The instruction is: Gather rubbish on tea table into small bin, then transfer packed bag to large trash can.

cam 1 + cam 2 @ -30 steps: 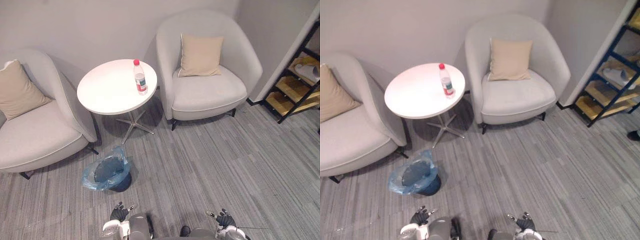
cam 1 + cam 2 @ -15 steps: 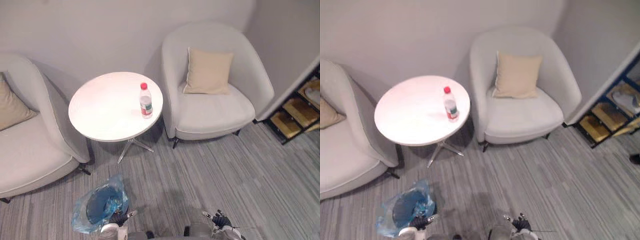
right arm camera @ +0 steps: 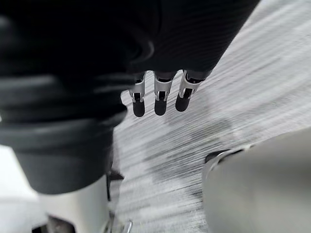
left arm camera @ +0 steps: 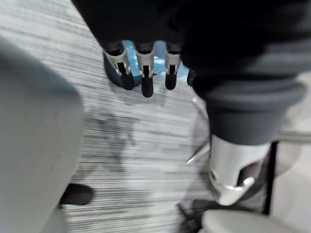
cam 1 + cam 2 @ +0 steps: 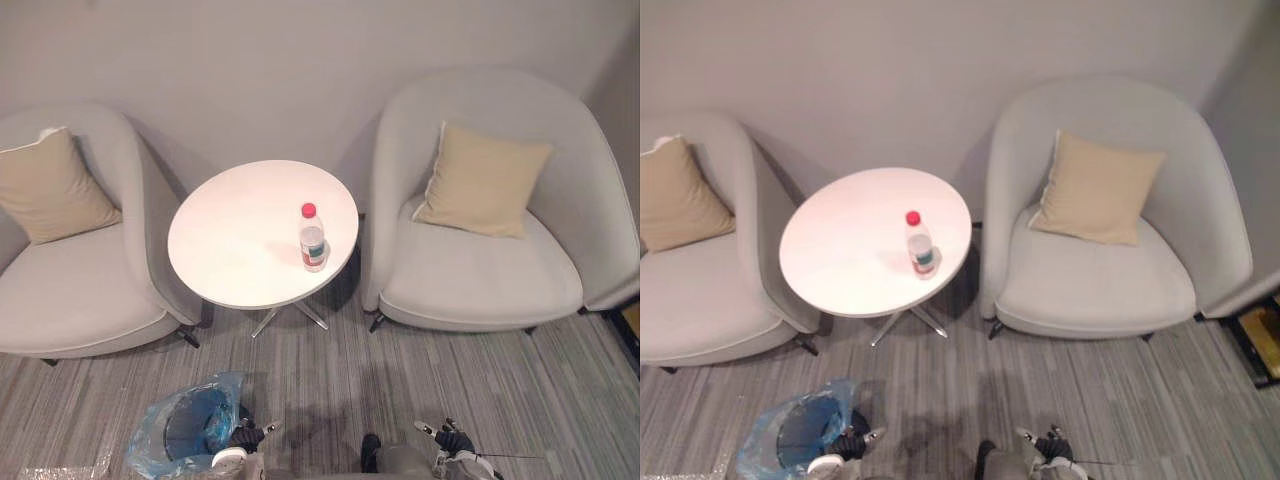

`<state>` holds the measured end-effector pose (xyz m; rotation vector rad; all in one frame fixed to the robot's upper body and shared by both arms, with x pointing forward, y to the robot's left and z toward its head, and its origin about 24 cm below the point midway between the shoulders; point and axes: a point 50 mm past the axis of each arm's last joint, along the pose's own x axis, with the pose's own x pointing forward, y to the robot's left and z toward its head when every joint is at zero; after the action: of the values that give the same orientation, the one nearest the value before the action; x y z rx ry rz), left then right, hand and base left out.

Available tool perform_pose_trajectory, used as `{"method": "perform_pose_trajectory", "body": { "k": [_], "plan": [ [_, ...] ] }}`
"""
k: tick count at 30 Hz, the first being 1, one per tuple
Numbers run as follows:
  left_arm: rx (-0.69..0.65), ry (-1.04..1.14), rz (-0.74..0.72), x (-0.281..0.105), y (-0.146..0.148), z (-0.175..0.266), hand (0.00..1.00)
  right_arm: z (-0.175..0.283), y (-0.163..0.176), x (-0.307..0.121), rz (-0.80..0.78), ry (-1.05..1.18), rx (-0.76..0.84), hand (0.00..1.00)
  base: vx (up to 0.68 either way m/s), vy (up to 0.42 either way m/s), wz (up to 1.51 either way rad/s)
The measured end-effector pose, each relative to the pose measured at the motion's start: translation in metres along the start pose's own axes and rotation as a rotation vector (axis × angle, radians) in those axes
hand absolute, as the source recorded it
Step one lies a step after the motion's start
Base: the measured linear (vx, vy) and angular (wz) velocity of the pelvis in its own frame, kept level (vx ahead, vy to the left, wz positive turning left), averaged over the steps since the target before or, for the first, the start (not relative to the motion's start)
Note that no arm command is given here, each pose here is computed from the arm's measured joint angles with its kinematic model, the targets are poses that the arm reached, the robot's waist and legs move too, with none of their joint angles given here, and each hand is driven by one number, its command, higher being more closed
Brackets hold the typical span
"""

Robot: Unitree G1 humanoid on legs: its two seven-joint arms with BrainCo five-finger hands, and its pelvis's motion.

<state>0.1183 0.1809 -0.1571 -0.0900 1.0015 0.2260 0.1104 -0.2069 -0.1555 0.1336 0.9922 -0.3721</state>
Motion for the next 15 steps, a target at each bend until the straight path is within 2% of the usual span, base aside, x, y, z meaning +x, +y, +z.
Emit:
{"method": "perform_pose_trajectory", "body": {
  "k": [5,9,15],
  "plan": [
    [0.014,0.004,-0.008,0.000,-0.002,-0.001,0.00,-0.001,-0.007,0.000,-0.022,0.008,-0.012,0.00,0.11,0.103,0.09],
    [0.087,0.032,0.014,0.000,0.013,-0.005,0.00,-0.009,0.000,-0.001,-0.012,0.036,-0.034,0.00,0.19,0.176,-0.07],
    [0.183,0.036,0.004,0.000,0.017,-0.004,0.00,0.000,0.004,0.000,0.001,-0.003,-0.140,0.00,0.12,0.066,0.11]
  ]
}}
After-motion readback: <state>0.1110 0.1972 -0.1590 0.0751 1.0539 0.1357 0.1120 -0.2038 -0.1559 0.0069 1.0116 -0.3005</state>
